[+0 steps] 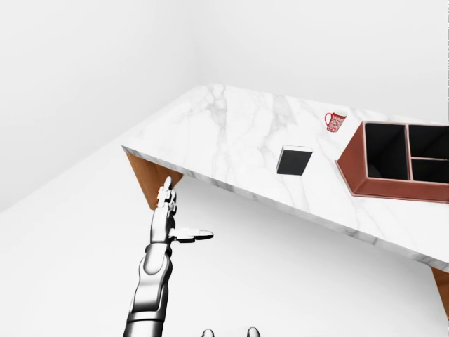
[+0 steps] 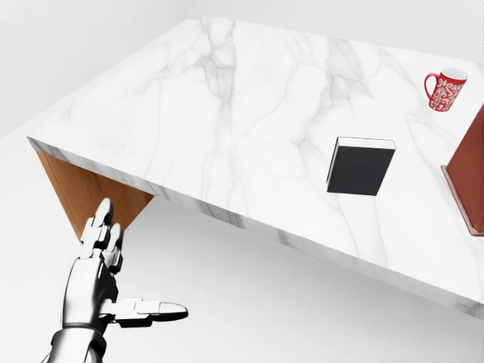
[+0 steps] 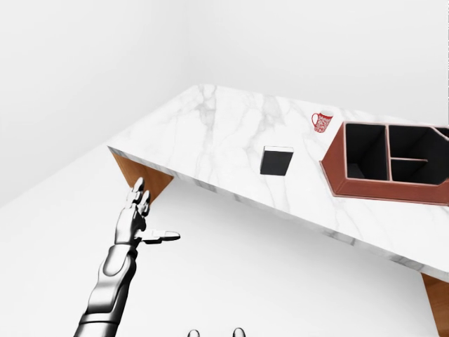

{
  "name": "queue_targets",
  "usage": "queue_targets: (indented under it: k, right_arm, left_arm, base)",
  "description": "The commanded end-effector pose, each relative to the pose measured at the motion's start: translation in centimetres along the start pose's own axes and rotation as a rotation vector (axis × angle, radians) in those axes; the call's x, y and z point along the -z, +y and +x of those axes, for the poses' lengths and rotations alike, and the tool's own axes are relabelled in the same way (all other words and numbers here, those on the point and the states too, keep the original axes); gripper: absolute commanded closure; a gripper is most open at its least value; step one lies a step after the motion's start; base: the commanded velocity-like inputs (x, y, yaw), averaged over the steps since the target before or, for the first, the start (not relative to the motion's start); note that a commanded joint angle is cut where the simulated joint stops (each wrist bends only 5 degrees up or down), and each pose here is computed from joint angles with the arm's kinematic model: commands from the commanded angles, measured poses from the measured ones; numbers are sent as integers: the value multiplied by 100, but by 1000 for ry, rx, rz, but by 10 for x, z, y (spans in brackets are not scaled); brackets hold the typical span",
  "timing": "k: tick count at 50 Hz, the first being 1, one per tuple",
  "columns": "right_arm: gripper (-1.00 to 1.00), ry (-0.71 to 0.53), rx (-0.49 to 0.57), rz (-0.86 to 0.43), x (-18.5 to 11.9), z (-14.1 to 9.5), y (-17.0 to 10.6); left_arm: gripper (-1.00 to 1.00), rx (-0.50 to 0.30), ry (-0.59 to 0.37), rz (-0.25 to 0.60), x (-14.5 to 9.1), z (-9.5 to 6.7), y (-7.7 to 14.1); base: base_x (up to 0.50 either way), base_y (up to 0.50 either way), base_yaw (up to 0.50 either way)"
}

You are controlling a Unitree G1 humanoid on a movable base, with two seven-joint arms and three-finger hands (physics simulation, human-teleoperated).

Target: Pick up the book and place it in the left compartment of the caddy.

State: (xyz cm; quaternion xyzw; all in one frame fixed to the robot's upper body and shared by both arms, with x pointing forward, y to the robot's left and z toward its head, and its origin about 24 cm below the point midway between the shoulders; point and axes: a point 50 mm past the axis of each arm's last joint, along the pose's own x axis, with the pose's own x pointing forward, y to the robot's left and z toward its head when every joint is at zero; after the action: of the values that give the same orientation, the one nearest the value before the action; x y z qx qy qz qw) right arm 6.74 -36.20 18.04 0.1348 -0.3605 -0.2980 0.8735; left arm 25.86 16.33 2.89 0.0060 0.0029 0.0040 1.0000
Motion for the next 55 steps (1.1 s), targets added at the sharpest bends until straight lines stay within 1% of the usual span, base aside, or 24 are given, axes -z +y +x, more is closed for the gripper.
queue_targets:
  k: [1,22,29,41,51,55]
  right_arm:
    - [-100,1,1,-6,1,0,0]
    - [-100,-7,10,-2,-2,0,0]
    - [-100,4,9,-2,1,0,-2]
    - [-100,12,8,-1,4,0,-2]
    - [-100,13,10,2,4,0,-2]
    - [-100,2,11,2,1,1,-1]
  left_arm:
    - [-100,-3,42,1,9,4,1]
    - [-100,0,14,1,3,0,0]
    - [-100,2,18,1,4,0,0]
    - [-100,0,-52,8,-11,-7,-3]
    - [-100,-3,-50,2,-11,-5,-1]
    - [-100,1,-30,7,-7,-3,-2]
  base:
    - [14,-28,0]
    - [14,-28,0]
    - [14,-27,0]
    - [12,-26,0]
    - [13,-26,0]
    - [13,-27,0]
